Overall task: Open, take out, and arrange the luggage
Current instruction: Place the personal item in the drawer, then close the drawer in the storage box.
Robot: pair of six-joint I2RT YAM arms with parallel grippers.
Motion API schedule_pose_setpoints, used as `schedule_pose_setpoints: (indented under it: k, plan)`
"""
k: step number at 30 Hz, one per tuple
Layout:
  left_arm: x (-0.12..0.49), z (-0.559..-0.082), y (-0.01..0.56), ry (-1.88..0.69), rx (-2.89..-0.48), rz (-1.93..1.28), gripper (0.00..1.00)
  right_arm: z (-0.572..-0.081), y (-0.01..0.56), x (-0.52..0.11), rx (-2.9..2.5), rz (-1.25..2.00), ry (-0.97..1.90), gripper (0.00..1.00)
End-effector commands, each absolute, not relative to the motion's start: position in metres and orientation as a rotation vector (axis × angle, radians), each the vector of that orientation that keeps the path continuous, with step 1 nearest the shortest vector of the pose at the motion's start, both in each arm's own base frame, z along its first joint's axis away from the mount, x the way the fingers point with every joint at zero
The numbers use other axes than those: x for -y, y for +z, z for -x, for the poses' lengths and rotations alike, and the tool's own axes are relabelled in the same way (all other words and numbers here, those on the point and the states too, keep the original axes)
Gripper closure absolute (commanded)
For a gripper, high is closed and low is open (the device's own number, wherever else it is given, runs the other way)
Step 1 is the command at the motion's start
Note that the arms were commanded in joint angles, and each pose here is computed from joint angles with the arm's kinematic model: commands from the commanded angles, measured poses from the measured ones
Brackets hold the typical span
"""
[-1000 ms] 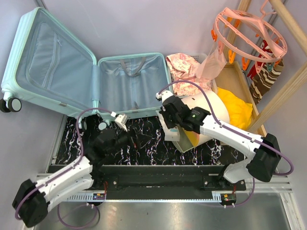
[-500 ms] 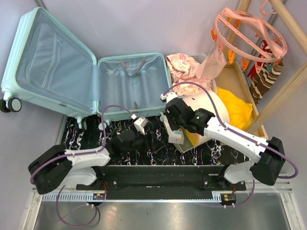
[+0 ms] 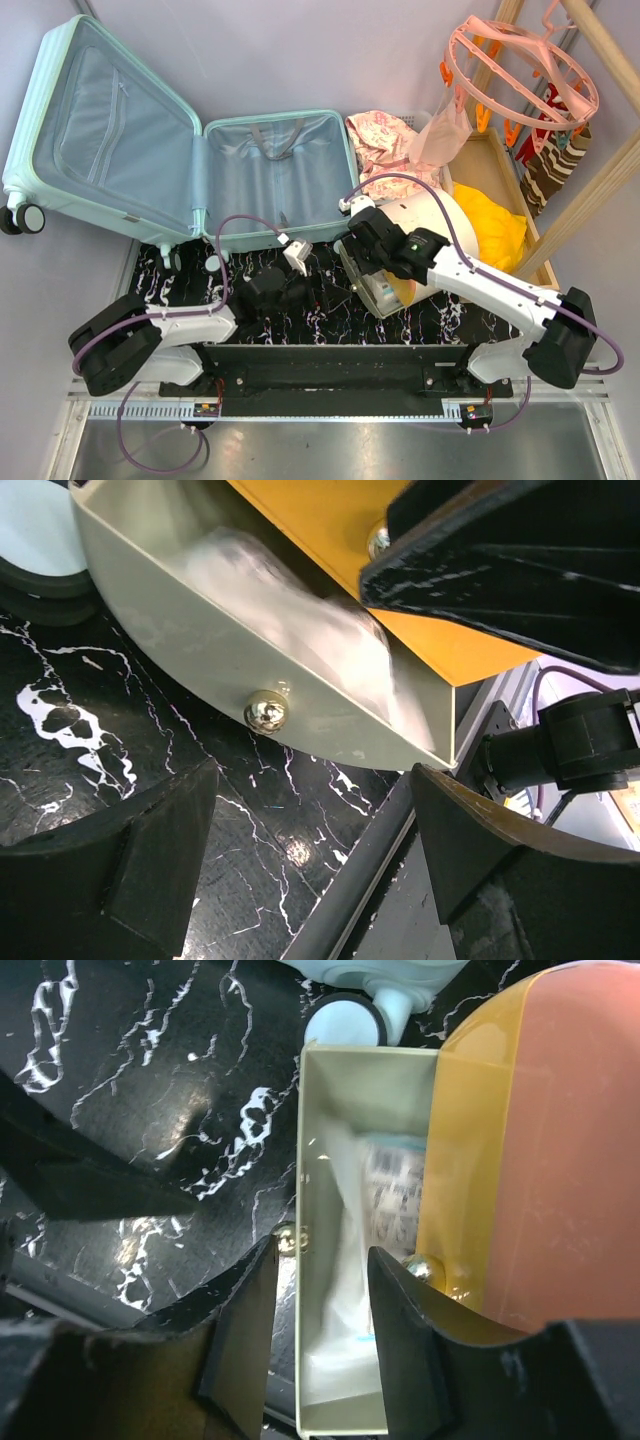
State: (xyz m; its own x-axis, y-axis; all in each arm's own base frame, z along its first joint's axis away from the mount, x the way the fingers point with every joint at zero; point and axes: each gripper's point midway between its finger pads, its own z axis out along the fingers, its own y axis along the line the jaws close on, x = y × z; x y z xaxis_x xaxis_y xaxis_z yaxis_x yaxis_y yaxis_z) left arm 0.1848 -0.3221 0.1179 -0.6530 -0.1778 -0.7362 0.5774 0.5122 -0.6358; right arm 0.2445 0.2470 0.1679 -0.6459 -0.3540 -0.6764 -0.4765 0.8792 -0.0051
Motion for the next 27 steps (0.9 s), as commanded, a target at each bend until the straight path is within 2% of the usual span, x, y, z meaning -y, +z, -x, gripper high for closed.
schedule_pose_setpoints:
  k: [1, 2, 5, 9, 15, 18, 19, 21, 22, 25, 27]
  plan:
    - [0.321, -0.197, 0.143, -1.175, -1.864, -0.307, 0.20, -0.241, 0.205, -0.259, -2.272, 0.552, 0.371, 0.52]
    - [0.320, -0.197, 0.144, -1.169, -1.863, -0.306, 0.20, -0.240, 0.205, -0.260, -2.275, 0.554, 0.382, 0.57]
    - [0.315, -0.198, 0.143, -1.148, -1.861, -0.301, 0.19, -0.235, 0.196, -0.263, -2.296, 0.559, 0.403, 0.62]
    - [0.311, -0.198, 0.137, -1.128, -1.875, -0.293, 0.19, -0.228, 0.186, -0.268, -2.316, 0.561, 0.429, 0.63]
    - [0.303, -0.205, 0.141, -1.100, -1.853, -0.229, 0.20, -0.211, 0.209, -0.296, -2.244, 0.603, 0.622, 0.62]
    - [0.272, -0.214, 0.129, -0.964, -1.880, -0.117, 0.17, -0.198, 0.217, -0.307, -2.223, 0.623, 0.658, 0.62]
    - [0.261, -0.214, 0.141, -0.958, -1.843, -0.085, 0.16, -0.196, 0.214, -0.310, -2.224, 0.627, 0.658, 0.62]
    - [0.235, -0.220, 0.129, -0.864, -1.884, -0.035, 0.09, -0.191, 0.209, -0.313, -2.231, 0.617, 0.645, 0.61]
    - [0.223, -0.221, 0.149, -0.875, -1.824, 0.001, 0.07, -0.193, 0.201, -0.314, -2.242, 0.606, 0.634, 0.60]
    - [0.179, -0.224, 0.145, -0.722, -1.849, 0.072, 0.01, -0.195, 0.190, -0.315, -2.263, 0.570, 0.614, 0.59]
    - [0.146, -0.223, 0.159, -0.639, -1.820, 0.115, 0.01, -0.197, 0.183, -0.317, -2.273, 0.562, 0.592, 0.59]
